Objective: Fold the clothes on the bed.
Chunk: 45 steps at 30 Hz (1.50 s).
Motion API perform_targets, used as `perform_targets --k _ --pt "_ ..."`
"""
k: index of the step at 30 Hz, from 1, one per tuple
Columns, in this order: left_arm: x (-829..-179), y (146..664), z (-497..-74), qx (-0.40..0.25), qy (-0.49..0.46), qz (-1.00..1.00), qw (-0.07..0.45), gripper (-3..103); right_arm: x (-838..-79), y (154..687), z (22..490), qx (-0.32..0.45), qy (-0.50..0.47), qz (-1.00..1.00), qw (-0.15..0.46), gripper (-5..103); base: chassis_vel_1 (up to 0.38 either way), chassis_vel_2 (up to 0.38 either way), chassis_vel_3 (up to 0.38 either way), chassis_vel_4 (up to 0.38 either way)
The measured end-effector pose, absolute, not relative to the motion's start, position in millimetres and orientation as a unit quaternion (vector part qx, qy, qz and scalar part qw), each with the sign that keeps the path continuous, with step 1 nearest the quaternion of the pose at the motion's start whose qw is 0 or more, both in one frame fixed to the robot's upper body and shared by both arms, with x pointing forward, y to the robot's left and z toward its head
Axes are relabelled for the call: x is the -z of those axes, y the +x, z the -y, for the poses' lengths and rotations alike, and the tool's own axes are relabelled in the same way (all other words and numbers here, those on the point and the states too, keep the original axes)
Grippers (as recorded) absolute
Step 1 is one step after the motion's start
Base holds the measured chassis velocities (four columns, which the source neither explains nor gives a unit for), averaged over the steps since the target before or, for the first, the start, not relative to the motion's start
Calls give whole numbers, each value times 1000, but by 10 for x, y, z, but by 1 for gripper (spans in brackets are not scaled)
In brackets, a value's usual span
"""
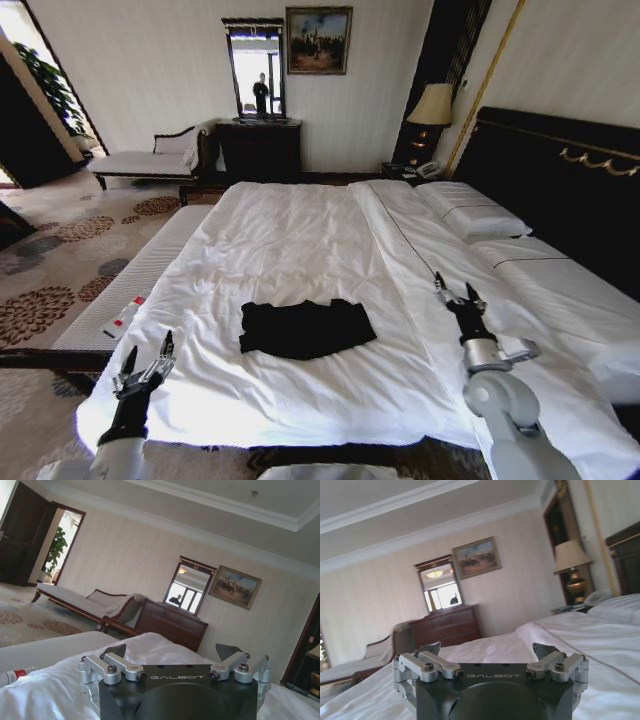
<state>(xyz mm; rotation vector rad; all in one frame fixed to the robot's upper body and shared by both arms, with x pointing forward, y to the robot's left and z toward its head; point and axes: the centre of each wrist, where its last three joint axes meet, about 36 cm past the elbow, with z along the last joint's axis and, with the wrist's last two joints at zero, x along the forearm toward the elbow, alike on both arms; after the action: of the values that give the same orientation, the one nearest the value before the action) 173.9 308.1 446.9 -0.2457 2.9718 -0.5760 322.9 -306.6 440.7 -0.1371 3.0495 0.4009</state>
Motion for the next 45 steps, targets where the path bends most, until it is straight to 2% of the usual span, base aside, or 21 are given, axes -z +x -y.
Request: perform_targets --k 2,4,9,19,25,29,30,32,35,41,43,45 --pt "-4510 1761 -3080 181 -80 -979 51 100 -4360 3137 2969 -123 -78 -989 28 100 0 0 0 0" --pt "-4633 1809 -3046 173 -73 -981 54 100 -4239 2900 2783 -104 -160 -981 32 100 0 0 0 0" --pt "-4749 1825 -2965 162 -69 -982 63 100 -4185 2809 2772 -80 -207 -974 42 100 0 0 0 0" --pt "-4812 1715 -2879 118 -106 -985 71 100 -4353 2692 2752 -124 -218 -967 45 100 0 0 0 0" --pt "-4595 1627 -2887 87 -129 -986 66 100 -4268 2649 2779 -83 -215 -971 58 100 0 0 0 0" --pt "-4554 1588 -2888 56 -109 -991 47 100 -4282 2706 2835 9 -161 -984 79 100 0 0 0 0" --pt "-4554 1588 -2888 56 -109 -991 47 100 -4282 2706 2835 9 -161 -984 79 100 0 0 0 0" --pt "-4605 1630 -2863 41 -105 -993 44 100 -4347 2740 2824 48 -55 -996 55 100 0 0 0 0" --pt "-4698 1668 -2808 39 -86 -994 47 100 -4454 2748 2776 8 38 -999 14 100 0 0 0 0" --pt "-4799 1702 -2693 76 -62 -994 39 100 -4539 2742 2753 -57 62 -996 -4 100 0 0 0 0" --pt "-4832 1733 -2642 98 -59 -993 28 100 -4539 2745 2790 -54 50 -997 17 100 0 0 0 0" --pt "-4894 1754 -2625 103 -54 -993 22 100 -4481 2758 2846 -37 36 -996 67 100 0 0 0 0"
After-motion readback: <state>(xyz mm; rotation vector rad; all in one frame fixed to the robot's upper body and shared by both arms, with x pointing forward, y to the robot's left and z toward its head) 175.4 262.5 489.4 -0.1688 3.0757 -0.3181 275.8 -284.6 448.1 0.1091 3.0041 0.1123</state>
